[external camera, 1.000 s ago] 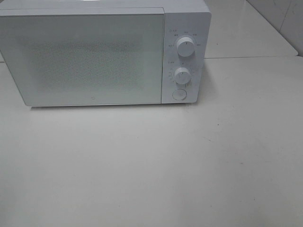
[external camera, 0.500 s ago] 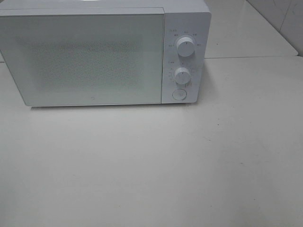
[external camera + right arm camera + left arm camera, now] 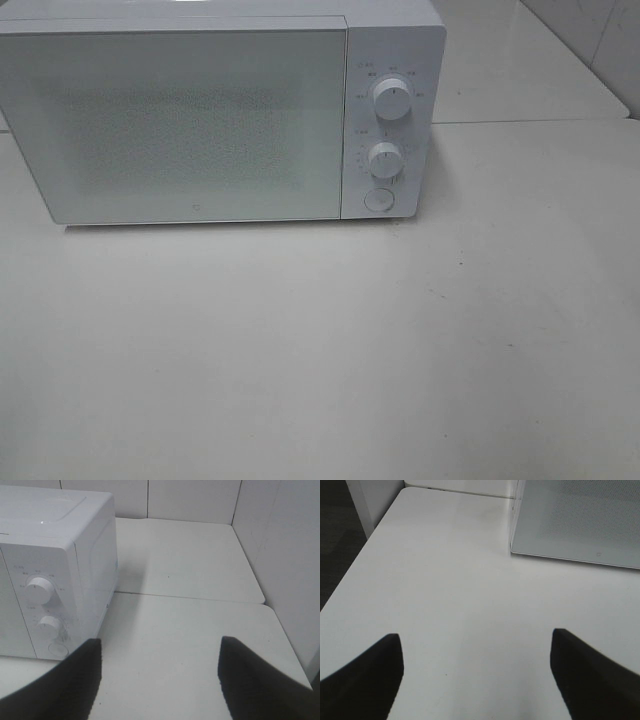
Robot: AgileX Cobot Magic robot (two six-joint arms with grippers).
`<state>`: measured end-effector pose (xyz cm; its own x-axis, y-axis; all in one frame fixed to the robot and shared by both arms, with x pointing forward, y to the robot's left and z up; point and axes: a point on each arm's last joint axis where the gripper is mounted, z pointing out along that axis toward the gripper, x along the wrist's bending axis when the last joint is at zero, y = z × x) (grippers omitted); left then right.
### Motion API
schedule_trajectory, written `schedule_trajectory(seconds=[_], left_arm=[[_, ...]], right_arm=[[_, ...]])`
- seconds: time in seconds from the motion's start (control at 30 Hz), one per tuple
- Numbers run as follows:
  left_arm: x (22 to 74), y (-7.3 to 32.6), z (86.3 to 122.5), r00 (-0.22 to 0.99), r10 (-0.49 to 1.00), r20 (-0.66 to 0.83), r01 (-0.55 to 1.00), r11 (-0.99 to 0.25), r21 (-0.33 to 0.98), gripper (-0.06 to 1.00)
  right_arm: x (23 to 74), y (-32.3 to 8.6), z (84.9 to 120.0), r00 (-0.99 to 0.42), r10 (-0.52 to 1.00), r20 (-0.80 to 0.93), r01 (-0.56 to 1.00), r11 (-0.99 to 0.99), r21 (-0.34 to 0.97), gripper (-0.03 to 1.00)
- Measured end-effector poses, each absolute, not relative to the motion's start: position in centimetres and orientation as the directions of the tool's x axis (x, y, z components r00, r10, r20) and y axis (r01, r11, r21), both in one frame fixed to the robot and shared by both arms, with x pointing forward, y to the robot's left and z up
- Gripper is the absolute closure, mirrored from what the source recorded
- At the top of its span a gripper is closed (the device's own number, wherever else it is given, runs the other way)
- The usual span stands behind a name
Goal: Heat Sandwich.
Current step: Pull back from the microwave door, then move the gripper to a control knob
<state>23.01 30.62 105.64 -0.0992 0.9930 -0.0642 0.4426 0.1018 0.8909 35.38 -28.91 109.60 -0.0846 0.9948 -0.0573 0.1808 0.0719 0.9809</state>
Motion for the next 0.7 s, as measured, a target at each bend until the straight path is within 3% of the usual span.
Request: schedule_trajectory(seconds=[0.7], left_arm=[[23.0, 30.6, 105.6, -0.099, 0.993, -0.064, 0.443, 0.102, 0.891, 0.18]], right_arm=[[44.1, -27.2, 107.8, -0.159, 0.986, -0.045, 0.04, 0.052, 0.998, 0.31]])
